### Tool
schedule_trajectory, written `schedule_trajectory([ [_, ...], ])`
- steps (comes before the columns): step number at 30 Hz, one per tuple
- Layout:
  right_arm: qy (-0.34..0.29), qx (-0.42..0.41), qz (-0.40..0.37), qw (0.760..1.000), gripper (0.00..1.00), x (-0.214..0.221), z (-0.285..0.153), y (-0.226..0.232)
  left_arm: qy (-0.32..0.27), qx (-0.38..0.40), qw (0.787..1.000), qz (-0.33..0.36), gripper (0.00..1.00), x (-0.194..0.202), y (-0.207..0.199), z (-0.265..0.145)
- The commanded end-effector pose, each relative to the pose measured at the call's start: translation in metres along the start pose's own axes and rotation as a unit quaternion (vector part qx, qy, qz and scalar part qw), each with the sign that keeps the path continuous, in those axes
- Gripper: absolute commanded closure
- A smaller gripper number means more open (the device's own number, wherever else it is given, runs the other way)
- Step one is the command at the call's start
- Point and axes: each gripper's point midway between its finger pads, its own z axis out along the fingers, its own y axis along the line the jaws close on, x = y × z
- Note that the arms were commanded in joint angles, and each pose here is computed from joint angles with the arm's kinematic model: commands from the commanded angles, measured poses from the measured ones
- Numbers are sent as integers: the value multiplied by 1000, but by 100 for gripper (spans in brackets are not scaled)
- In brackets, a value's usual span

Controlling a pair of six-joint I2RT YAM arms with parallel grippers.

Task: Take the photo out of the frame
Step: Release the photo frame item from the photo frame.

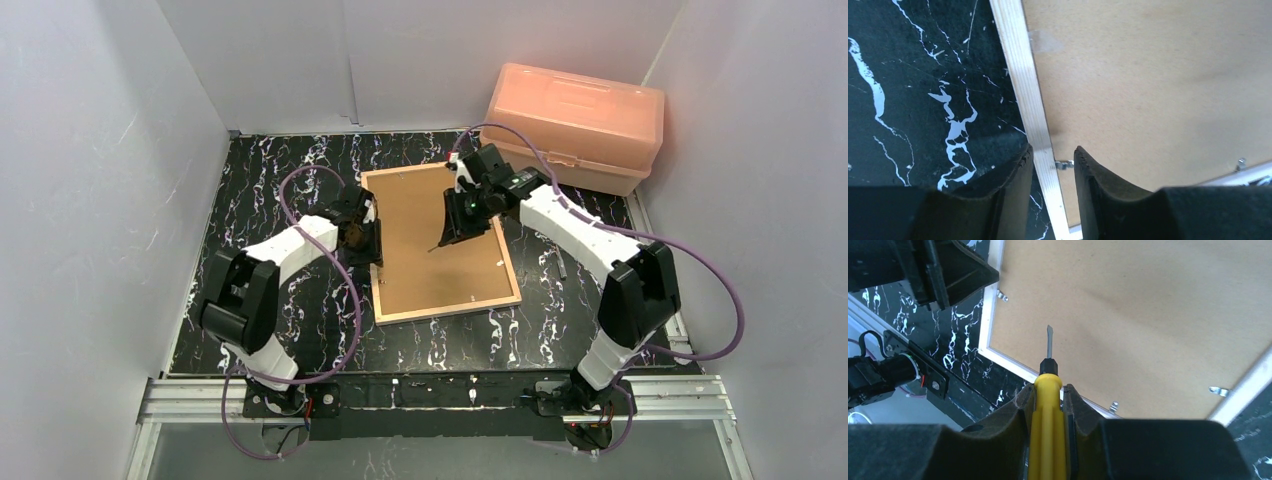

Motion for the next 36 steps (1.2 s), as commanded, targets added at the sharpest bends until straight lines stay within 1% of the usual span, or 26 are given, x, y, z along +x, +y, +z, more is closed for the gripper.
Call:
schedule_trajectory([
  [1,-13,-40,-29,999,99,-8,10,40,-45,36,998,25,65,-15,-15,-40],
  [5,4,-56,-44,997,99,4,29,65,-59,27,998,25,62,-13,-9,-49],
  [8,15,-61,-50,997,99,9,41,75,-69,15,997,13,59,-14,-3,-51],
  [11,21,-64,-50,996,99,9,51,78,-64,8,998,-9,59,-13,3,-52],
  [17,33,-77,-52,995,99,11,63,85,-47,19,998,-43,59,-6,11,-48],
  [28,59,-106,-56,991,99,17,77,94,-17,42,998,-39,60,-11,-1,-42],
  [36,82,-103,-57,990,99,27,87,92,-9,50,998,-39,60,-16,-5,-36],
])
